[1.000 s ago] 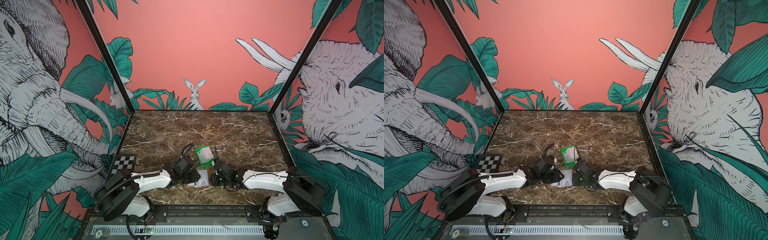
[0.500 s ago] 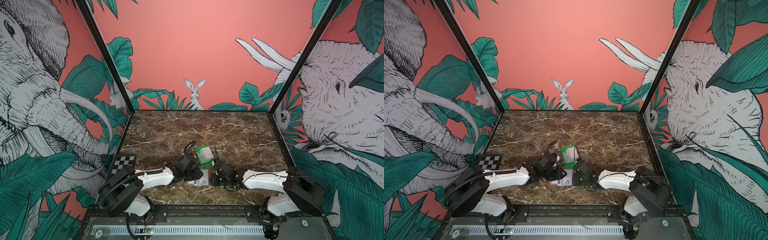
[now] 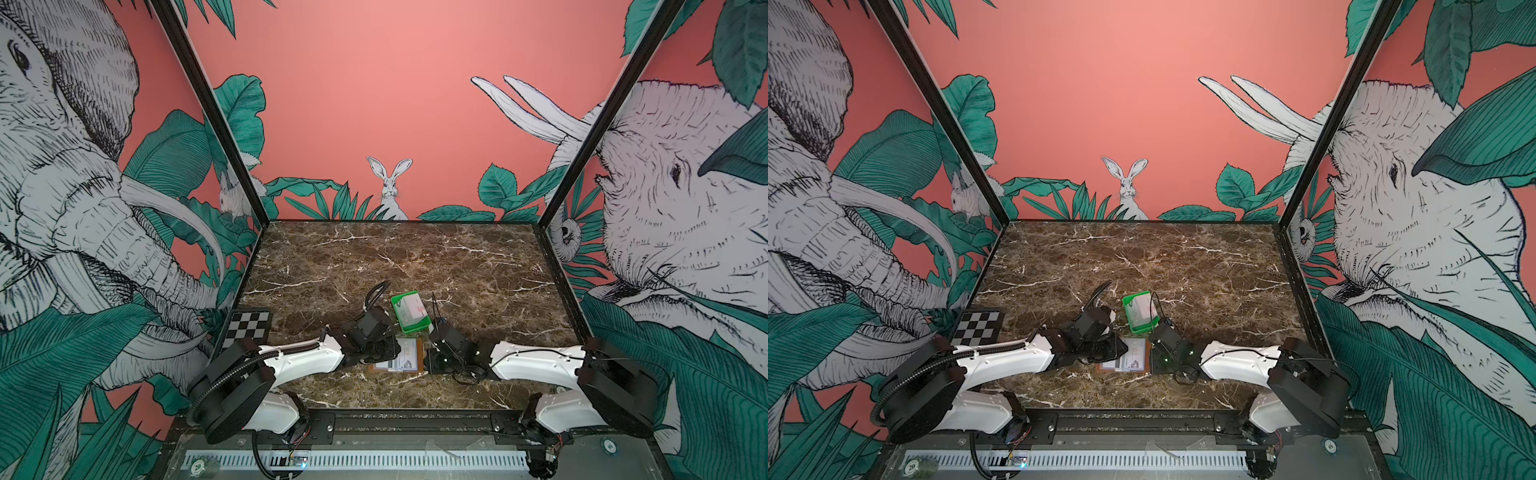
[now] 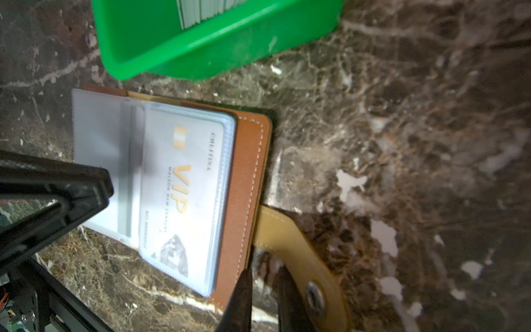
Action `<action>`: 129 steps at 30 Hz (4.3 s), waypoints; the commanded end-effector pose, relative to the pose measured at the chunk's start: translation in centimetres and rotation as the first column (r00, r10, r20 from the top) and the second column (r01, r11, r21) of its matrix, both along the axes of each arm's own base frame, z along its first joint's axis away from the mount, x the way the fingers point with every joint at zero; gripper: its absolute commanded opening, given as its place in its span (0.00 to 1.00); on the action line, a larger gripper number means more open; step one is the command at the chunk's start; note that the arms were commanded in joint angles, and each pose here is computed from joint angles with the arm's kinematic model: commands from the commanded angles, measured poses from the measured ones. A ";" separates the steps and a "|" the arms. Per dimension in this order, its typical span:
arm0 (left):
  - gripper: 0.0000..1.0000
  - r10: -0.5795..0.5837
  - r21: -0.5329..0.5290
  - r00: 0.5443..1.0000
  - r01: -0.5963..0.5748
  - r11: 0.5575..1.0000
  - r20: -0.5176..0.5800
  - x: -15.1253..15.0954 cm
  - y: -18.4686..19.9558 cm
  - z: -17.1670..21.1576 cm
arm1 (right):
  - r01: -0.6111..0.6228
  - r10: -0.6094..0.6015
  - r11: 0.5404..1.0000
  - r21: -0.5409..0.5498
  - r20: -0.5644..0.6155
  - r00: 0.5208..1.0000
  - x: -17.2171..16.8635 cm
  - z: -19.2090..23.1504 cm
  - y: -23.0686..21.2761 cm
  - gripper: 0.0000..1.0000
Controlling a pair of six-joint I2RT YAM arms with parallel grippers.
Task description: Put the credit cards into the card holder
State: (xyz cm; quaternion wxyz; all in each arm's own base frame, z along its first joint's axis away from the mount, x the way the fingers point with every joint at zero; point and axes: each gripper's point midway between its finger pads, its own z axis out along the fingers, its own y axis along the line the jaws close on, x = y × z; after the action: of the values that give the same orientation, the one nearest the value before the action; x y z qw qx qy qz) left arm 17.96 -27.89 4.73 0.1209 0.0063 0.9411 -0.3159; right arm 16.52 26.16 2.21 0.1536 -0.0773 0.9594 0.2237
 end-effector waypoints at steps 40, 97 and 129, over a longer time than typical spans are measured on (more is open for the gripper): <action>0.09 -0.028 -0.018 0.997 0.027 0.999 -0.066 -1.6 -1.6 -2.4 | -0.056 0.045 0.968 0.243 0.050 0.998 0.5 2.8 4.5 0.20; 0.04 0.075 -0.037 0.996 -0.076 0.996 -0.041 -3.2 1.0 -3.9 | -0.136 0.124 0.982 0.134 0.096 0.988 0.1 4.4 7.2 0.36; 0.04 0.102 -0.125 0.992 -0.112 0.986 -0.078 -3.5 1.1 -4.7 | -0.169 0.160 0.981 0.093 0.094 0.983 -0.1 4.4 7.9 0.40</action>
State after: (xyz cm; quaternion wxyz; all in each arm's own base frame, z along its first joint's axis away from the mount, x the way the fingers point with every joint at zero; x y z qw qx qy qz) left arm 15.26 -28.79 2.22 0.1218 -0.0468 0.9039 -0.4074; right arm 16.07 34.19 6.34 0.1685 -0.1579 0.9275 0.2940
